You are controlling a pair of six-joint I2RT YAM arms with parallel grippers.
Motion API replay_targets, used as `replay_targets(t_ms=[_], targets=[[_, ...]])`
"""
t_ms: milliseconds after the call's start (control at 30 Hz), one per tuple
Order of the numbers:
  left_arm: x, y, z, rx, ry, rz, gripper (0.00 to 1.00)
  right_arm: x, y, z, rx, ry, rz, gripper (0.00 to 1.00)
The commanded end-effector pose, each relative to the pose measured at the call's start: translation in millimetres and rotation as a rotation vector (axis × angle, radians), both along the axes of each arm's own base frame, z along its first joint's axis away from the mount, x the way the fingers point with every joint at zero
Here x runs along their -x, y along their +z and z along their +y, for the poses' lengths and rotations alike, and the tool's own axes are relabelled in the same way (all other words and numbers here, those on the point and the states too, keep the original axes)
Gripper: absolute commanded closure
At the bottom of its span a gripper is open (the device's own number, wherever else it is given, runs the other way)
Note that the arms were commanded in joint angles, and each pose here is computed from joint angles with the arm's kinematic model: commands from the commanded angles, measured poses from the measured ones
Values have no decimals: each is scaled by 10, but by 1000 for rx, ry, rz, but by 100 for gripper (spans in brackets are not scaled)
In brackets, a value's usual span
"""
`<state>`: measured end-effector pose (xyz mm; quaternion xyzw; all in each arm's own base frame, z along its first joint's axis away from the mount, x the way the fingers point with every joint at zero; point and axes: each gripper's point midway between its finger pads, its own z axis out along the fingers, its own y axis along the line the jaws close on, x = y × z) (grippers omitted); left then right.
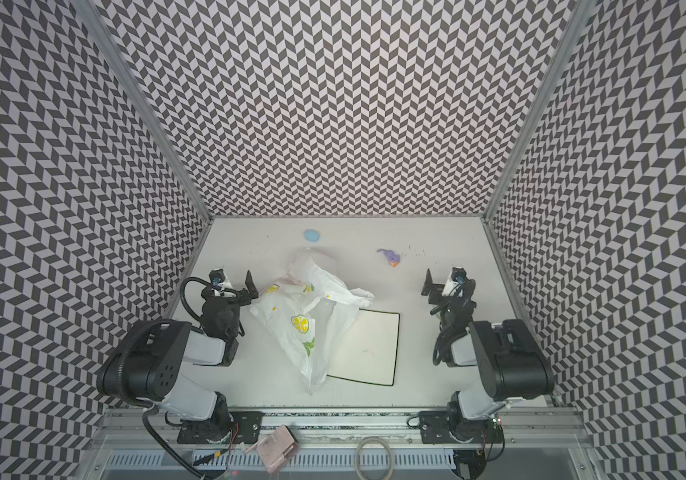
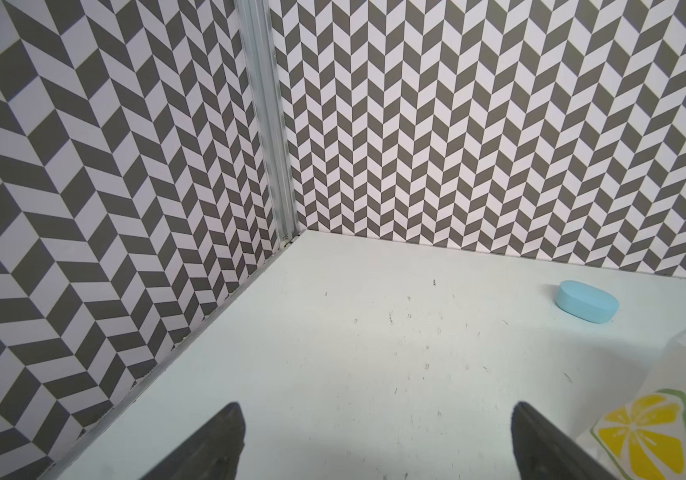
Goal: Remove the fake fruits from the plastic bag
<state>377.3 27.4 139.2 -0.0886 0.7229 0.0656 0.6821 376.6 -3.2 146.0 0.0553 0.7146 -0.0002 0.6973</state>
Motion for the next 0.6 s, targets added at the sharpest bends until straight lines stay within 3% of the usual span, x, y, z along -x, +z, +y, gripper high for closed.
replay_targets(t_ms=[0,567], targets=[[10,74,-28,-1,-13,-29,0,-24,143,-6,7,-8,-56,1],[9,68,-26,-1,-13,-27,0,-24,130,-12,4,-10,-51,1]])
